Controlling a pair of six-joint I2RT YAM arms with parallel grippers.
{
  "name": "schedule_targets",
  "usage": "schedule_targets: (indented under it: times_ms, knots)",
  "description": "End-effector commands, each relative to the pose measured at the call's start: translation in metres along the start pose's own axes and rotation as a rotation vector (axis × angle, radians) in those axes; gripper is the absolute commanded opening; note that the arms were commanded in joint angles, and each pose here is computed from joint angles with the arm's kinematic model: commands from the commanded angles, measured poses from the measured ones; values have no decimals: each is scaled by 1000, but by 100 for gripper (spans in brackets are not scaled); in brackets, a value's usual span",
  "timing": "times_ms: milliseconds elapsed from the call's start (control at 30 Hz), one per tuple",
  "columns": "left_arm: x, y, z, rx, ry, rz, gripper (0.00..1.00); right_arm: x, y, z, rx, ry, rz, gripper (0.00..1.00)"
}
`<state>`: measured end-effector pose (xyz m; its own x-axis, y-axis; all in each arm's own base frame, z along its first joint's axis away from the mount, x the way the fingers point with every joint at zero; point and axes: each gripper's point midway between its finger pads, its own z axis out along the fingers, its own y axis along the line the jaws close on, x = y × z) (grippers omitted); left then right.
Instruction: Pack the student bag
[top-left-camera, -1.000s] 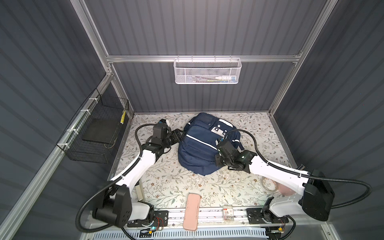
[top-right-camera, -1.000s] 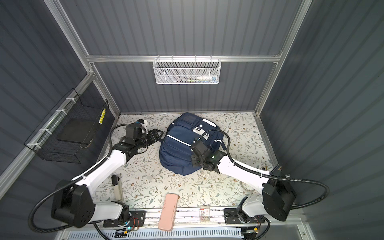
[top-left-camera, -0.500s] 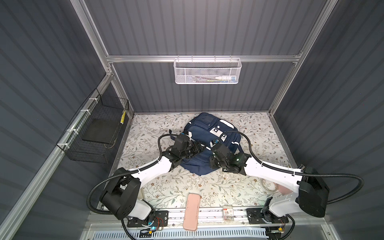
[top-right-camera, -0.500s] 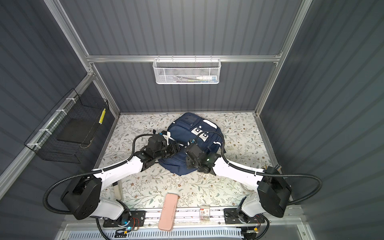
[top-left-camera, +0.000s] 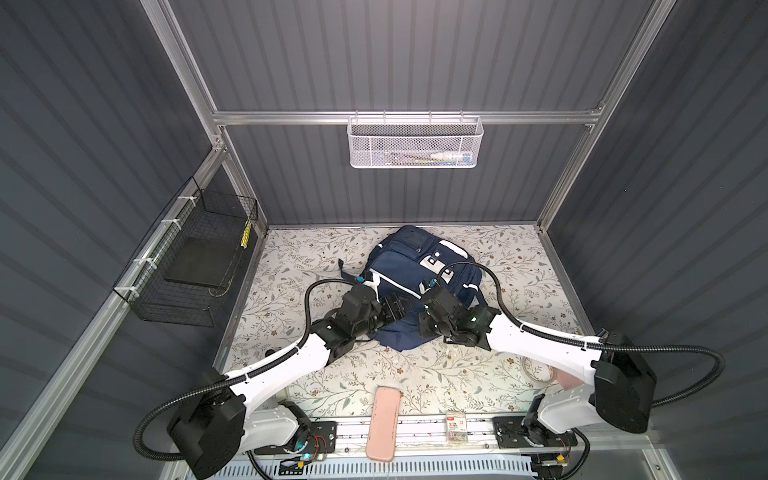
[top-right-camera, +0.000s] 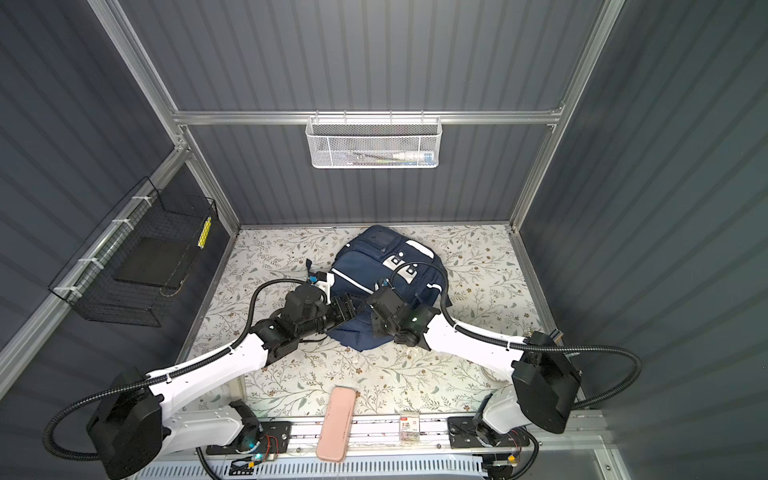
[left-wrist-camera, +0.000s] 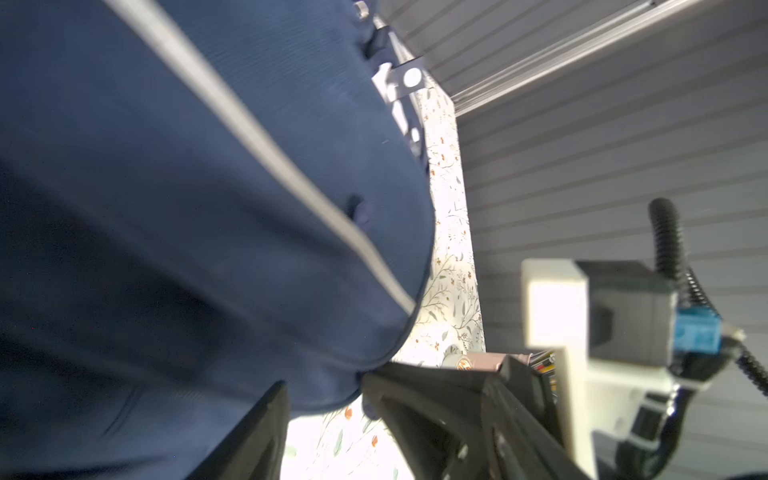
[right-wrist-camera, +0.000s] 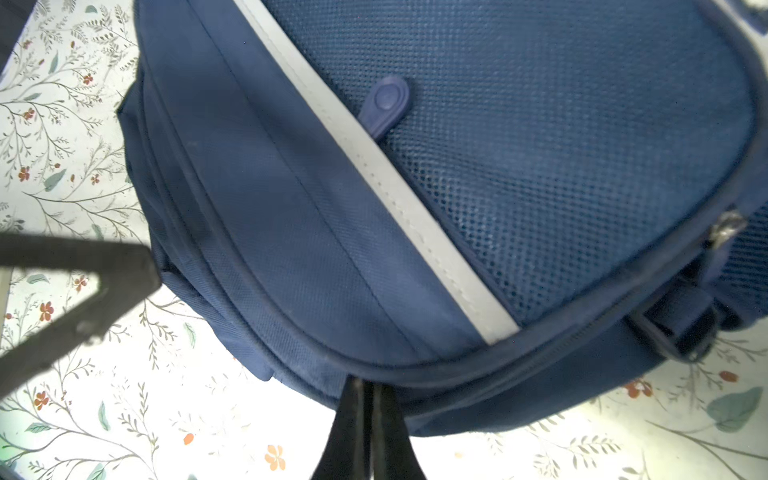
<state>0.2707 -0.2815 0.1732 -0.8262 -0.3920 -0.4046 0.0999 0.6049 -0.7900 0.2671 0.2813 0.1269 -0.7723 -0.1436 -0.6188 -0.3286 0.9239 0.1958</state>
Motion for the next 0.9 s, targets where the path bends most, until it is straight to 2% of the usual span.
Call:
schedule_targets:
  times_ms: [0, 167, 300, 367, 500, 533, 733, 867]
  knots:
    - [3, 28, 15, -79, -14, -23, 73, -8, 11, 0, -34, -18, 8, 0]
    - [-15, 5, 34, -70, -20, 66, 71, -5, 12, -4, -43, -23, 3, 0]
    - [-25, 0, 39, -65, -54, 77, 67, -1, 10, -7, -48, -23, -9, 0]
    - [-27, -1, 42, -63, -58, 87, 51, 4, 8, -7, -43, -7, -34, 0]
    - [-20, 10, 52, -81, 1, 94, 4, 9, -11, -8, 15, 10, -73, 0]
    - [-18, 14, 52, -85, 11, 88, 0, 9, -20, -8, 32, 16, -71, 0]
    - [-31, 24, 30, -112, -9, 87, 0, -1, -97, -7, 158, 25, 9, 0]
    - [-33, 21, 29, -98, 15, 107, 0, -23, -128, -8, 195, -14, 47, 0]
